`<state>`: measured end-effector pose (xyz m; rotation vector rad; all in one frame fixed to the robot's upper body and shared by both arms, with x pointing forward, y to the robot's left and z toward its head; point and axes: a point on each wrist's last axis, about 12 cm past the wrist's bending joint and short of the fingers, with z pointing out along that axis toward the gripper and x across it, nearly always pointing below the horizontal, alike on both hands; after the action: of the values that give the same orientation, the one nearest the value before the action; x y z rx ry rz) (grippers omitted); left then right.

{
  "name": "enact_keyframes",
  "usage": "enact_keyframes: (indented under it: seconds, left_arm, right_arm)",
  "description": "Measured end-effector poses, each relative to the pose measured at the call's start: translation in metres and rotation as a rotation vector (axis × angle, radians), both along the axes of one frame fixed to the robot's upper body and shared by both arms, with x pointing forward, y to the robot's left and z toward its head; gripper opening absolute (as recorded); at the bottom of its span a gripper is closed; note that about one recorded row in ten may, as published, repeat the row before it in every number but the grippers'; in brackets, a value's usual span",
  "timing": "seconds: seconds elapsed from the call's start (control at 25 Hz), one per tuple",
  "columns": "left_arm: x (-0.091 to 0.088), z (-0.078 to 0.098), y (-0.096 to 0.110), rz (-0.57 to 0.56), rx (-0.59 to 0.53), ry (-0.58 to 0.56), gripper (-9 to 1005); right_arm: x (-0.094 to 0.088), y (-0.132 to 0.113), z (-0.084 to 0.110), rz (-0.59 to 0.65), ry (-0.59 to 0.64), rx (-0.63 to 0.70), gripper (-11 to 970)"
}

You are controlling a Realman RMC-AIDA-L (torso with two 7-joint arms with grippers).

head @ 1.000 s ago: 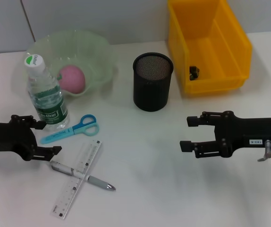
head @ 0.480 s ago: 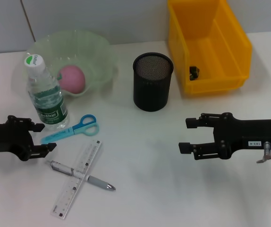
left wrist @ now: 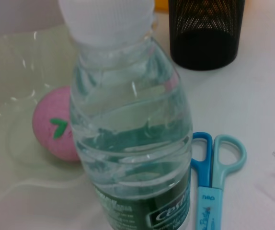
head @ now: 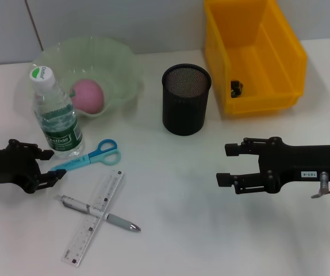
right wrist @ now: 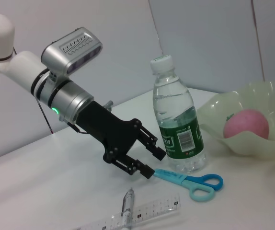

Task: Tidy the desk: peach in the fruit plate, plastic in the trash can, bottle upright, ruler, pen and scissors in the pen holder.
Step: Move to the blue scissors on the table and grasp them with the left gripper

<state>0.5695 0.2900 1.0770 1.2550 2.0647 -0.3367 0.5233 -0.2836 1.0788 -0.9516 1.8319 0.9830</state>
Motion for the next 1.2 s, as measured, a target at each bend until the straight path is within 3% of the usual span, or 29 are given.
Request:
enact_keyframes:
  seconds: [0.08,0.24,1.2]
  left_arm:
    - [0.0,-0.001,-0.001,0.002,-0.001,0.004,616]
    - [0.002,-0.003,-0.003,-0.001,-0.003,0.013,494]
    - [0.011,-0.005,0.0,0.013,-0.021,0.064,491]
  right_arm:
    - [0.0,0.0,0.0,0.001,0.0,0.0,815]
    - [0.0,0.001,0.0,0.002,-0.001,0.0,815]
    - [0.002,-0.001,0.001,-0.002,-0.004,-0.007,815]
